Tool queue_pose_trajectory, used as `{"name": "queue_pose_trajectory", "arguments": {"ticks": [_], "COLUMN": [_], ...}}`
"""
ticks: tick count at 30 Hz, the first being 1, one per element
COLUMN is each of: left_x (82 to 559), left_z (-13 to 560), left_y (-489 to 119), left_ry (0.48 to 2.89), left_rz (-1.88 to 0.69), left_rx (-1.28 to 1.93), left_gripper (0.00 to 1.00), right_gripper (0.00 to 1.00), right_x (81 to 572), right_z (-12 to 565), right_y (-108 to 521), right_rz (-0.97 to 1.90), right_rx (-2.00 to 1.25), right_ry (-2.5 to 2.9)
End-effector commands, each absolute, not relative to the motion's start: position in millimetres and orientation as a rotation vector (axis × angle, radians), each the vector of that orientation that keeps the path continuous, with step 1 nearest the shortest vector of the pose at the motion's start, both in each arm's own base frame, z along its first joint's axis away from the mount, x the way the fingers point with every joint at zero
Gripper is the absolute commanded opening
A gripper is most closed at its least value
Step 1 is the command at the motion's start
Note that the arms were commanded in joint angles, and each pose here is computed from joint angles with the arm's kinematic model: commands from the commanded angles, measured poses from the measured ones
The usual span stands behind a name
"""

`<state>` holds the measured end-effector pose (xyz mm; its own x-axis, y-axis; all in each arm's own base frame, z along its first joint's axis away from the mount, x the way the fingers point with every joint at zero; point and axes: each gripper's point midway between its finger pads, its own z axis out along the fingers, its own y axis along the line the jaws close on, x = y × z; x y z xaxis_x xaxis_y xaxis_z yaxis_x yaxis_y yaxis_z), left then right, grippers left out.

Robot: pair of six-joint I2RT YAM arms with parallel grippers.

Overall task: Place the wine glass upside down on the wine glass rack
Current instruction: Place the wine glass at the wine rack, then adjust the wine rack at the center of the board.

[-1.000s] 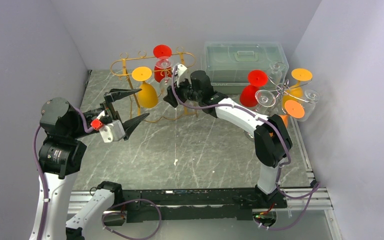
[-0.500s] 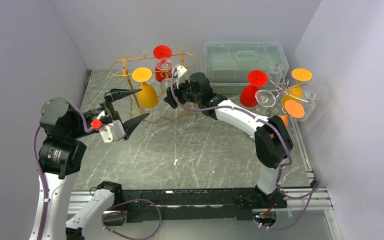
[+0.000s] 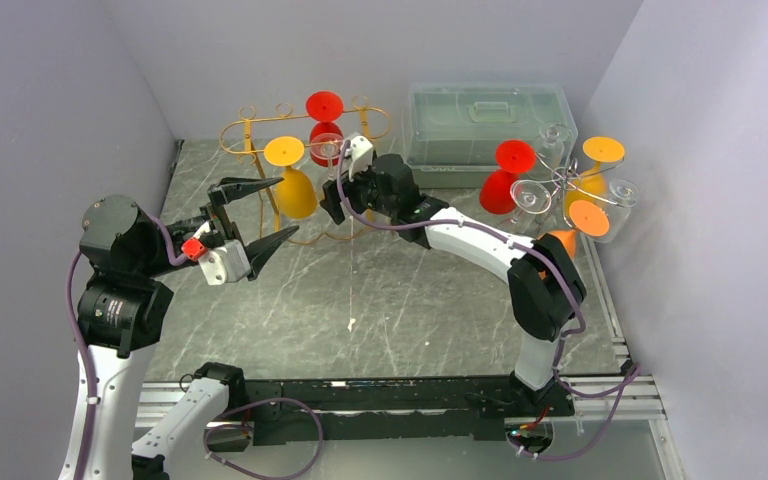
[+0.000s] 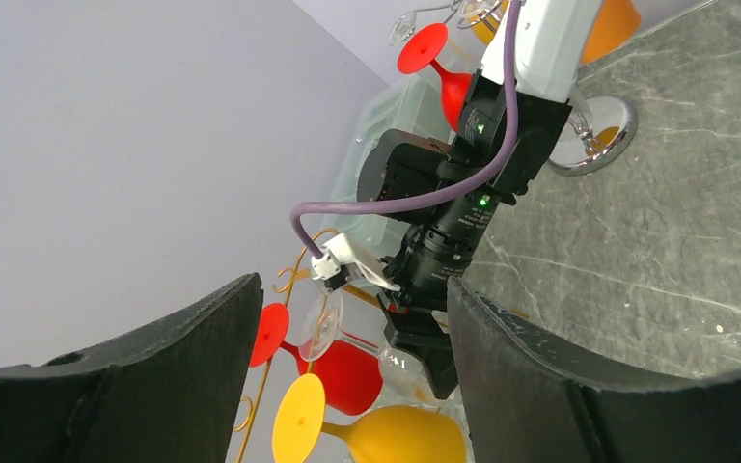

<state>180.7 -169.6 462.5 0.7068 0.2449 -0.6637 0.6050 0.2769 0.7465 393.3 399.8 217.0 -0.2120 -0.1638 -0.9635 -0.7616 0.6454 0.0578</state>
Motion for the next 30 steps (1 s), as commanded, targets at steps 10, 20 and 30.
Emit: {"name": "queue_pose_trajectory", "arguments": {"ticks": [10, 20, 30], "left_x": [179.6, 179.6, 179.6], "left_z": [464.5, 464.5, 464.5], "left_y": [-169.9, -169.9, -169.9], "left_ry": [0.782, 0.782, 0.782], "left_rz": [-0.272, -0.272, -0.272], "left_rx": [1.309, 1.309, 1.309], "left_gripper": [0.75, 0.75, 0.75], "right_gripper": [1.00, 1.00, 0.26], "right_x": [347.5, 287.6, 220.6], "right_z": [238.1, 225.3, 129.6], "right_y": [371.0, 337.1, 234.1], "right_rz": [0.626, 0.550, 0.423], "right_rx": [-0.719, -0.718, -0.191], "right_ry": [1.821, 1.968, 2.262]}}
